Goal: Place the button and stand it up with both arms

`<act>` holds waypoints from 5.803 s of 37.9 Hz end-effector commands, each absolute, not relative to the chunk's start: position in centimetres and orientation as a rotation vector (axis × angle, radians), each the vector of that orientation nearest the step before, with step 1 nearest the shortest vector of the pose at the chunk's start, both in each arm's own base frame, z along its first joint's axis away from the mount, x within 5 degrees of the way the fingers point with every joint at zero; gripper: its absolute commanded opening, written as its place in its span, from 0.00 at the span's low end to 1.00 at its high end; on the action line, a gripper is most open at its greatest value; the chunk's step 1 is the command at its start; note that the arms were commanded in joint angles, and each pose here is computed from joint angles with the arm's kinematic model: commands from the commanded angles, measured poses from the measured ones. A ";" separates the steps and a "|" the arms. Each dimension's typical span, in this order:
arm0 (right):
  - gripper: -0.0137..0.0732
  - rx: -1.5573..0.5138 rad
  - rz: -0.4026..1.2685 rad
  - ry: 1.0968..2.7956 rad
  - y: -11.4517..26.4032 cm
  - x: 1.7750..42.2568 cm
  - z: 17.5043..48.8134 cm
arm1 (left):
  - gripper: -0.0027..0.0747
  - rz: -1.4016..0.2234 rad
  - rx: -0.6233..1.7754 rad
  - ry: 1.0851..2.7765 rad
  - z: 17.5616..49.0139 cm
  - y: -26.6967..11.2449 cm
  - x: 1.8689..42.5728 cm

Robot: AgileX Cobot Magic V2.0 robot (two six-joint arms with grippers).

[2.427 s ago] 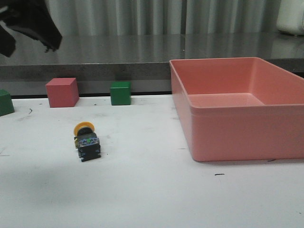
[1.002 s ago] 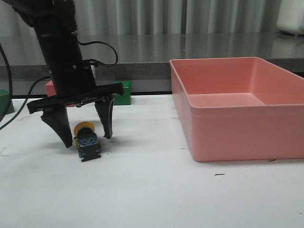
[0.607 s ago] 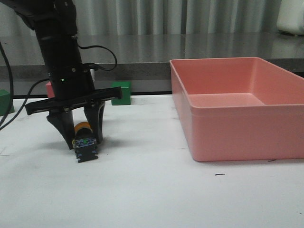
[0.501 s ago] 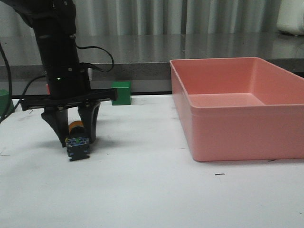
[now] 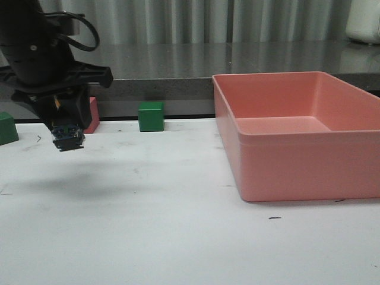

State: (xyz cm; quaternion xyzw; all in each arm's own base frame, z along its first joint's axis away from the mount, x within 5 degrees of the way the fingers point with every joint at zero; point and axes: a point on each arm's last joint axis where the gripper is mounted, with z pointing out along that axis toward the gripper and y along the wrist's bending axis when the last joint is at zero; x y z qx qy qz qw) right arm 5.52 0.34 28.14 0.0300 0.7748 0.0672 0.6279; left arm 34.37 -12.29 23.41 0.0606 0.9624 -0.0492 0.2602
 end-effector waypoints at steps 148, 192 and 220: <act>0.08 0.057 0.149 1.680 0.3 5.6 29.6 | 0.01 -0.389 0.219 1.561 34.0 -3.5 8.7; 0.08 0.057 0.149 1.680 0.3 5.6 29.6 | 0.01 -0.084 -0.109 1.573 20.9 0.1 5.8; 0.08 0.057 0.149 1.682 0.3 5.6 29.6 | 0.01 -0.082 -0.144 1.544 20.3 0.2 5.5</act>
